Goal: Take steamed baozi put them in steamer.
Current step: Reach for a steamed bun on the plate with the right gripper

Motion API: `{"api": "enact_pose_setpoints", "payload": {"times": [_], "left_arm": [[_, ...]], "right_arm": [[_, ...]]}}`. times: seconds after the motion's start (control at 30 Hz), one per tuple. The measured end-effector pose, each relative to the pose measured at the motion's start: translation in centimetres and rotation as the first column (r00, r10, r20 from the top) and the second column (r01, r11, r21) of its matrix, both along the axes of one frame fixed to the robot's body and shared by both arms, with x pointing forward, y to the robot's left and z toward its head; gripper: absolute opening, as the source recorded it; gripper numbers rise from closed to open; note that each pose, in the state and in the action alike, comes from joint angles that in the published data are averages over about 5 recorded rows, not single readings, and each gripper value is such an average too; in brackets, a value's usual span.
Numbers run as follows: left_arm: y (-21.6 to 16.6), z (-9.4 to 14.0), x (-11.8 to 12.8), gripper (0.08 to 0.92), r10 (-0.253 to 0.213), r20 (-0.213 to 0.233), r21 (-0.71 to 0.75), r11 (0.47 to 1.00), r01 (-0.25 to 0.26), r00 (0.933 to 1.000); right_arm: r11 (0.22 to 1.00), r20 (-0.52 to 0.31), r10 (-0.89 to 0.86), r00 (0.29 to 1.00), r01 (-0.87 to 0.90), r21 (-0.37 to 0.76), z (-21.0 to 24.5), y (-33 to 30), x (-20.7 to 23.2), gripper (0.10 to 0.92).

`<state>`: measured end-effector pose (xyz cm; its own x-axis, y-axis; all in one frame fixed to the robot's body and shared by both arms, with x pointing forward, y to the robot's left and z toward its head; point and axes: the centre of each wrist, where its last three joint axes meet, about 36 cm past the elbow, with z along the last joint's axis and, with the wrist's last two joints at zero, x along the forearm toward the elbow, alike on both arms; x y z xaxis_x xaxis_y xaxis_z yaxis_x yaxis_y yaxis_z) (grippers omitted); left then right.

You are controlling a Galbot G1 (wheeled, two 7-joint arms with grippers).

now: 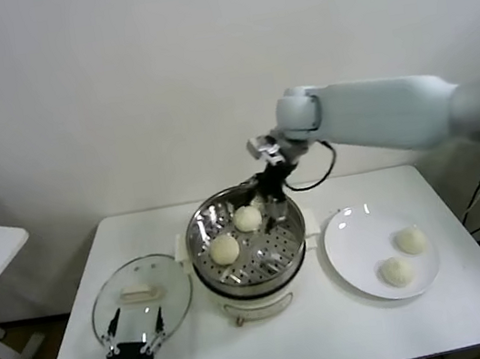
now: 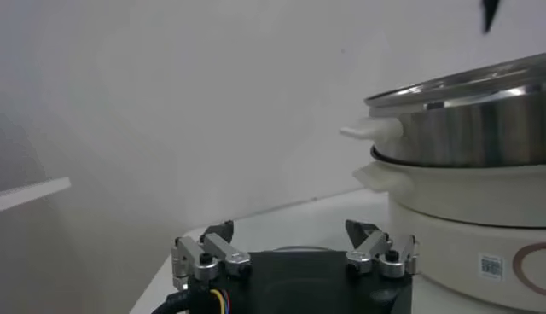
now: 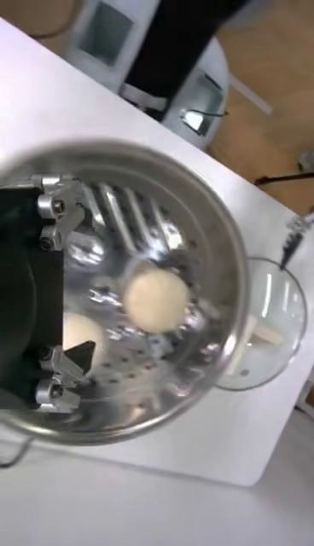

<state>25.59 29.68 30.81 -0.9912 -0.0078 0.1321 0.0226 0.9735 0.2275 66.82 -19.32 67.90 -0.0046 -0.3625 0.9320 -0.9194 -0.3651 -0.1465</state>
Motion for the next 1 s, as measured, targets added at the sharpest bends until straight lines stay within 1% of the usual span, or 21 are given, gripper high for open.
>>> {"api": "enact_pose_setpoints", "payload": {"times": [0.2, 0.4, 0.67, 1.0], "left_arm": [[-0.4, 0.0, -0.4, 0.823, -0.005, 0.0, -0.011, 1.0, 0.005, 1.0], [-1.0, 0.4, -0.7, 0.823, -0.01, 0.006, -0.02, 1.0, 0.01, 0.9999], [-1.6, 0.7, -1.7, 0.823, -0.015, 0.015, -0.025, 1.0, 0.016, 0.9998], [-1.3, 1.0, -2.2, 0.823, -0.006, 0.015, -0.029, 1.0, 0.007, 0.9999]], "right_arm": [[0.999, 0.024, -0.045, 0.999, 0.046, -0.021, -0.6, -8.6, -2.4, 0.823], [0.993, 0.028, -0.099, 0.995, 0.101, -0.053, -4.3, -14.9, -4.8, 0.823], [0.98, 0.005, -0.151, 0.988, 0.151, -0.132, -10.5, -18.9, -6.6, 0.823], [0.962, -0.03, -0.193, 0.981, 0.183, -0.205, -16.6, -20.5, -7.7, 0.823]]}}
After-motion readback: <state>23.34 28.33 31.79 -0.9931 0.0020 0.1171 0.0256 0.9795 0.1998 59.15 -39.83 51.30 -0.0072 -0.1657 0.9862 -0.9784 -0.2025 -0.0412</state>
